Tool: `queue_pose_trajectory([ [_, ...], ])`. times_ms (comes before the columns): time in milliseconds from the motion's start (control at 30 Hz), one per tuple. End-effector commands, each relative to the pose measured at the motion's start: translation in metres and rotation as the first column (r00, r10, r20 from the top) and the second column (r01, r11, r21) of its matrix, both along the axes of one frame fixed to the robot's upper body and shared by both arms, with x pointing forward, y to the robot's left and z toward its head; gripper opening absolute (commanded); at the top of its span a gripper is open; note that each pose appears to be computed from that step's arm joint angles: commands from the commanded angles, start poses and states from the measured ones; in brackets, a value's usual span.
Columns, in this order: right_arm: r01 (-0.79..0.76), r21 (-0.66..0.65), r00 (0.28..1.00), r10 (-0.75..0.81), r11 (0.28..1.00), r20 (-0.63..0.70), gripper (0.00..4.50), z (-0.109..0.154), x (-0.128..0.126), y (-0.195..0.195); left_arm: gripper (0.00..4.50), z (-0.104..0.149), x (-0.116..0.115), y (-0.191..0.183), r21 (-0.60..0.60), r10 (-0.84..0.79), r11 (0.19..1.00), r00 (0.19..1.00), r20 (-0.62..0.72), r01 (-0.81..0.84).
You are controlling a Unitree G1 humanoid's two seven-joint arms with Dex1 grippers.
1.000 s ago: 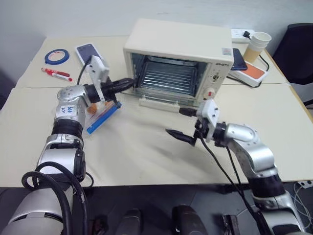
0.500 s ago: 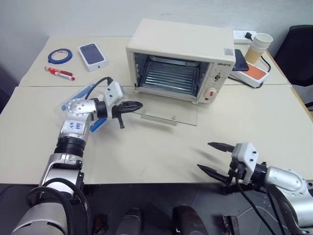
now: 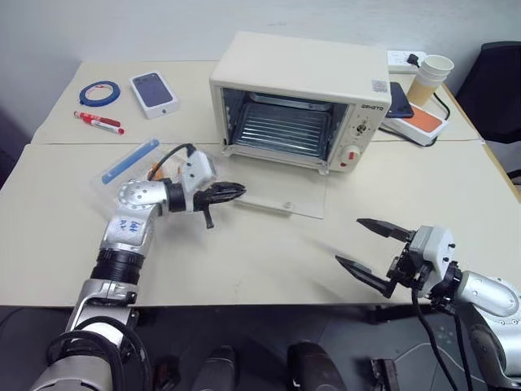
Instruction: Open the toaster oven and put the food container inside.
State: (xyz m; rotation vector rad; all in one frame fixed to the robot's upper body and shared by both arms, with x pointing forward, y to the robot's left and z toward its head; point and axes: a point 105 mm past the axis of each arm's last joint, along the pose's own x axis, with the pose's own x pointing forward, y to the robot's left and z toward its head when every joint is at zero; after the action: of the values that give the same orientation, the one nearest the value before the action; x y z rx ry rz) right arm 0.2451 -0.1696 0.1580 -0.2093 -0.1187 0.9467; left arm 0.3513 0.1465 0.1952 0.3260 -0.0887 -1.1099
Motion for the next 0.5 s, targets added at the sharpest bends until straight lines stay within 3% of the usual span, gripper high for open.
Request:
queue_pose_trajectory([
  [33,-0.069,0.007,0.997,0.068,0.998,0.039,4.50,0.010,0.000,0.009,1.42,0.027,-0.028,0.051,-0.090,0.092,0.992,0.996,0.020,-0.090],
  [200,-0.149,0.038,0.985,0.146,0.988,0.088,4.50,0.020,0.005,0.027,2.63,0.025,-0.072,0.131,-0.166,0.380,0.905,0.920,-0.093,-0.391],
  [333,-0.233,0.045,0.965,0.225,0.971,0.132,4.50,0.025,0.004,0.044,3.58,-0.003,-0.122,0.200,-0.158,0.639,0.732,0.748,-0.178,-0.663],
  [433,-0.257,0.037,0.958,0.249,0.966,0.145,4.50,0.024,0.006,0.050,4.32,-0.017,-0.155,0.227,-0.151,0.742,0.615,0.633,-0.220,-0.774],
  [500,-0.266,0.033,0.954,0.257,0.964,0.155,4.50,0.024,0.008,0.052,4.42,-0.025,-0.169,0.236,-0.148,0.776,0.564,0.583,-0.242,-0.812],
])
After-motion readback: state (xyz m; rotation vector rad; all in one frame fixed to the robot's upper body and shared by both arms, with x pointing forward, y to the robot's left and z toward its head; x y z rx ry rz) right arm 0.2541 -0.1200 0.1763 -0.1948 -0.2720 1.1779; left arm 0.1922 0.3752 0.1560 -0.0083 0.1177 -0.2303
